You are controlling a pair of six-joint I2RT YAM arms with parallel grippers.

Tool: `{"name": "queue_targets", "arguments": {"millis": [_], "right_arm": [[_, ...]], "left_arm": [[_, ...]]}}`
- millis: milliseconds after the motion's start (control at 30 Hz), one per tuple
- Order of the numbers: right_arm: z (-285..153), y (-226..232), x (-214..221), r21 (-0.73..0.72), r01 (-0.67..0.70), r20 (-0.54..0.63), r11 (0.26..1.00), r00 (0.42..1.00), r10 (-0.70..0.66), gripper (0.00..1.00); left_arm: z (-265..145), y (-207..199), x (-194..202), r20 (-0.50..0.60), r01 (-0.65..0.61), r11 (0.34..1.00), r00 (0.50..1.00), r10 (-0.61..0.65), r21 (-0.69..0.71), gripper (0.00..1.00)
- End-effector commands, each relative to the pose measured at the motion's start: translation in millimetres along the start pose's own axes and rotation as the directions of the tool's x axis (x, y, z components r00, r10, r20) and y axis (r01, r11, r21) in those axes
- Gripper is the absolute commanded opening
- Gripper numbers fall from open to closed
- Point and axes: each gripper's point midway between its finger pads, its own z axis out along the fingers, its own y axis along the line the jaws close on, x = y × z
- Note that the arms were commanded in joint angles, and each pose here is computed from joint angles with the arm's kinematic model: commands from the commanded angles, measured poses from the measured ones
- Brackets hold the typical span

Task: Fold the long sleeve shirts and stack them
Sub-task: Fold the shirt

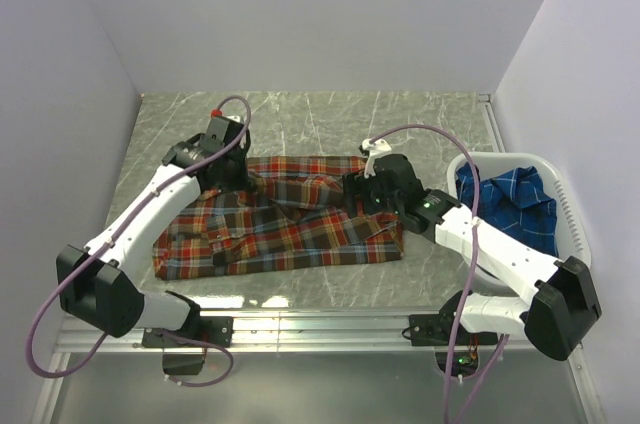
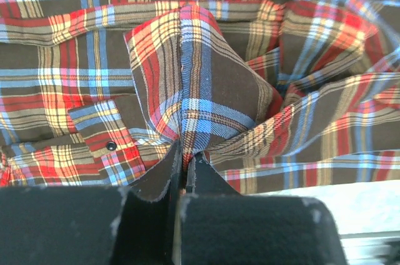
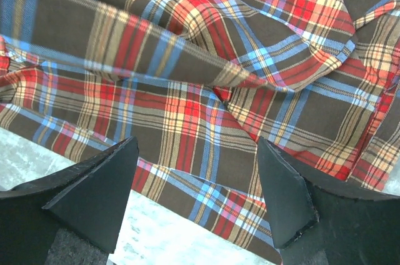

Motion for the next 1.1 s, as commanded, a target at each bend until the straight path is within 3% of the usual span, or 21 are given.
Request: {"name": "queue_targets", "arguments": {"millis": [0, 267, 433, 633, 833, 933, 1067], "right_arm": [[0, -2, -24, 0.027, -0.028, 0.050, 0.999, 0.998, 0.027, 0.83], [14, -20, -40, 0.131, -0.113, 0.054, 0.985, 0.993, 0.107, 0.82], [26, -26, -47, 0.143, -0.149, 0.047, 0.978, 0.988, 0.144, 0.81], [39, -26, -48, 0.138, -0.153, 0.025, 0.979, 0.988, 0.151, 0.81], [46, -18, -42, 0.097, -0.134, -0.008, 0.986, 0.991, 0.136, 0.80], [46, -14, -39, 0.065, -0.121, -0.022, 0.991, 0.992, 0.122, 0.80], [48, -11, -34, 0.048, -0.110, -0.039, 0.993, 0.993, 0.112, 0.79]], "left_arm": [[-21, -4, -10, -0.010, 0.037, 0.999, 0.999, -0.037, 0.006, 0.01], [-54, -6, -34, 0.051, 0.078, 0.997, 0.996, -0.078, 0.004, 0.01], [-67, -7, -39, 0.031, 0.091, 0.996, 0.995, -0.091, -0.006, 0.01], [-47, 8, -31, 0.004, 0.077, 0.992, 0.997, -0.077, -0.099, 0.03], [6, 15, -28, -0.067, 0.039, 0.990, 0.997, -0.049, -0.138, 0.13], [33, 19, -39, -0.086, 0.018, 0.986, 0.996, -0.032, -0.165, 0.23], [73, 25, -60, -0.077, 0.019, 0.986, 0.997, -0.032, -0.165, 0.48]]}}
